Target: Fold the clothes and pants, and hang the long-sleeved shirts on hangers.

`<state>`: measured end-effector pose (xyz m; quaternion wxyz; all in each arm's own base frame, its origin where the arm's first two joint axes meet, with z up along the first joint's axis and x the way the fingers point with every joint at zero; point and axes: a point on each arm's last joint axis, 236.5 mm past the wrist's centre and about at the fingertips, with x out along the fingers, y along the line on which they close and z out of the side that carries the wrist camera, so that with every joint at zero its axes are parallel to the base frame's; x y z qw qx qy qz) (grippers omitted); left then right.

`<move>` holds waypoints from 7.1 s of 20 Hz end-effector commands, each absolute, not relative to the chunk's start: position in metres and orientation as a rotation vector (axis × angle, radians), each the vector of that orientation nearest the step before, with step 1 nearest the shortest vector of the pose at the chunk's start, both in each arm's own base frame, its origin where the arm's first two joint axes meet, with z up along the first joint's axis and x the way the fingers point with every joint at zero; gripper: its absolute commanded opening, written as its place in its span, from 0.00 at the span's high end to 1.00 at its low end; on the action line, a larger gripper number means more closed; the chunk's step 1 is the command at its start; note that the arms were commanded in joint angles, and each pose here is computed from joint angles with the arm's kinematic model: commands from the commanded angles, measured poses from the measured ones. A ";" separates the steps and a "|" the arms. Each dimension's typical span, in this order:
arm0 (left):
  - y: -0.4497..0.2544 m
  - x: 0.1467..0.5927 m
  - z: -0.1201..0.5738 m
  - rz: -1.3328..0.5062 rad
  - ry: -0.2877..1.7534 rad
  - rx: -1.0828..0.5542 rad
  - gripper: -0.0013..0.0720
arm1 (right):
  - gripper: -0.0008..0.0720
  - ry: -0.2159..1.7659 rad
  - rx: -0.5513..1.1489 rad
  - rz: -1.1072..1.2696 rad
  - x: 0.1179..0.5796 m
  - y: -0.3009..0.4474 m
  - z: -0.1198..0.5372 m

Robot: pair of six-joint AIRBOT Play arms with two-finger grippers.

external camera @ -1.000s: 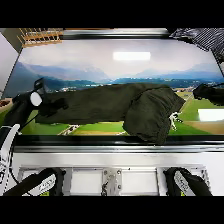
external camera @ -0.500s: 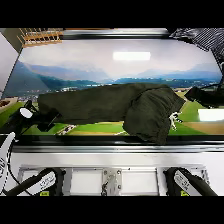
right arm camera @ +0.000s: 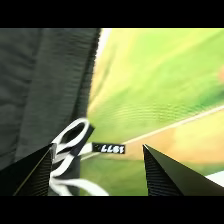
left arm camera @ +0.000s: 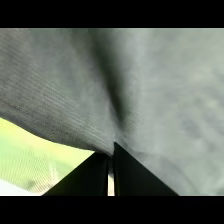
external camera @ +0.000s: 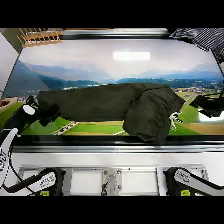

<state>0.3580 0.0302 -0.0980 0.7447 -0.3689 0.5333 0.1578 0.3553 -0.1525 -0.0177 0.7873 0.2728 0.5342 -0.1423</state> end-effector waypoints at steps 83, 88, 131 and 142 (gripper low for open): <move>-0.427 0.397 -0.088 -0.644 1.436 -0.684 0.15 | 0.94 0.624 0.588 -0.104 0.385 -0.088 0.169; -0.439 0.402 -0.084 -0.638 1.390 -0.716 0.15 | 0.94 0.510 0.626 -0.092 0.392 -0.087 0.198; -0.480 0.372 -0.088 -0.833 1.535 -0.553 0.97 | 0.09 1.067 0.936 -0.412 0.338 -0.197 -0.117; -0.393 0.418 -0.004 -0.886 1.363 -0.340 0.97 | 0.94 0.976 0.675 -0.101 0.366 -0.123 0.008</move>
